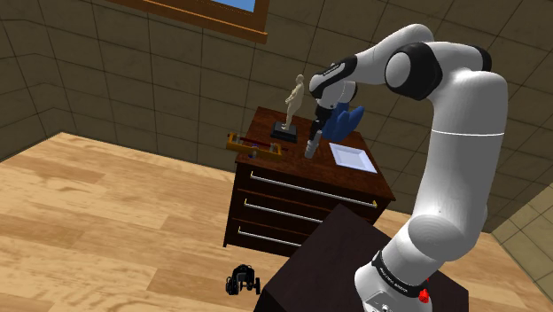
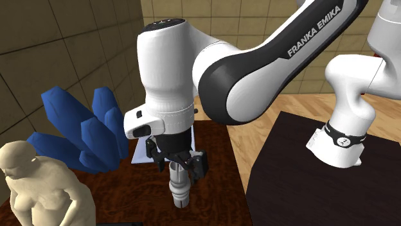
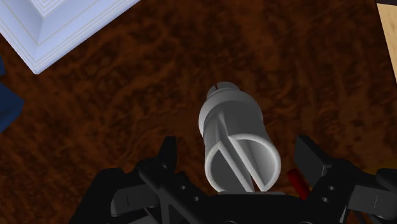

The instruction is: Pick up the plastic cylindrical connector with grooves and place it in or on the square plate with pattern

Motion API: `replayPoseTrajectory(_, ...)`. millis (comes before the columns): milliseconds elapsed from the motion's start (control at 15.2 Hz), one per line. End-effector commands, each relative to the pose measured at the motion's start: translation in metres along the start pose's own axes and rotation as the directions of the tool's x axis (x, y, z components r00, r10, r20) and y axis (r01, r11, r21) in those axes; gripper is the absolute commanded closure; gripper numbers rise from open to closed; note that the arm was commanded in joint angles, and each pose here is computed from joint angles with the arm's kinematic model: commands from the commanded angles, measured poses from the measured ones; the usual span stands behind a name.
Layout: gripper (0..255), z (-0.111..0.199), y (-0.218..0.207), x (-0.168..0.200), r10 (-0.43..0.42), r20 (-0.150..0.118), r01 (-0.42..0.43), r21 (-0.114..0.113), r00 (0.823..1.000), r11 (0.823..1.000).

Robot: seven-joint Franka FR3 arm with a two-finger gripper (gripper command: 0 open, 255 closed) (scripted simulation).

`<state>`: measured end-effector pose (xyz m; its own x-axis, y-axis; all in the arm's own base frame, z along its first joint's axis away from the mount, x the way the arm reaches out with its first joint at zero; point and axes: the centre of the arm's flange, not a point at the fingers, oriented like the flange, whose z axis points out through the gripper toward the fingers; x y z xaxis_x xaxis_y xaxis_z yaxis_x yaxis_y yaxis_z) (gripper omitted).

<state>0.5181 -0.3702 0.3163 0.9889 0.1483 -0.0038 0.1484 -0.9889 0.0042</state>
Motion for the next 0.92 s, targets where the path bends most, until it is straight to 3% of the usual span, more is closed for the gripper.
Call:
replayPoseTrajectory(0,0,0.0001,0.0001,0.0,0.0,0.0,0.0,0.0,1.0,1.0)
replayPoseTrajectory(132,0,0.0001,0.0001,0.0,0.0,0.0,0.0,0.0,1.0,1.0)
replayPoseTrajectory(198,255,0.0001,0.0001,0.0,0.0,0.0,0.0,0.0,1.0,1.0)
replayPoseTrajectory(858,255,-0.0051,0.0001,0.0,0.0,0.0,0.0,0.0,1.0,1.0)
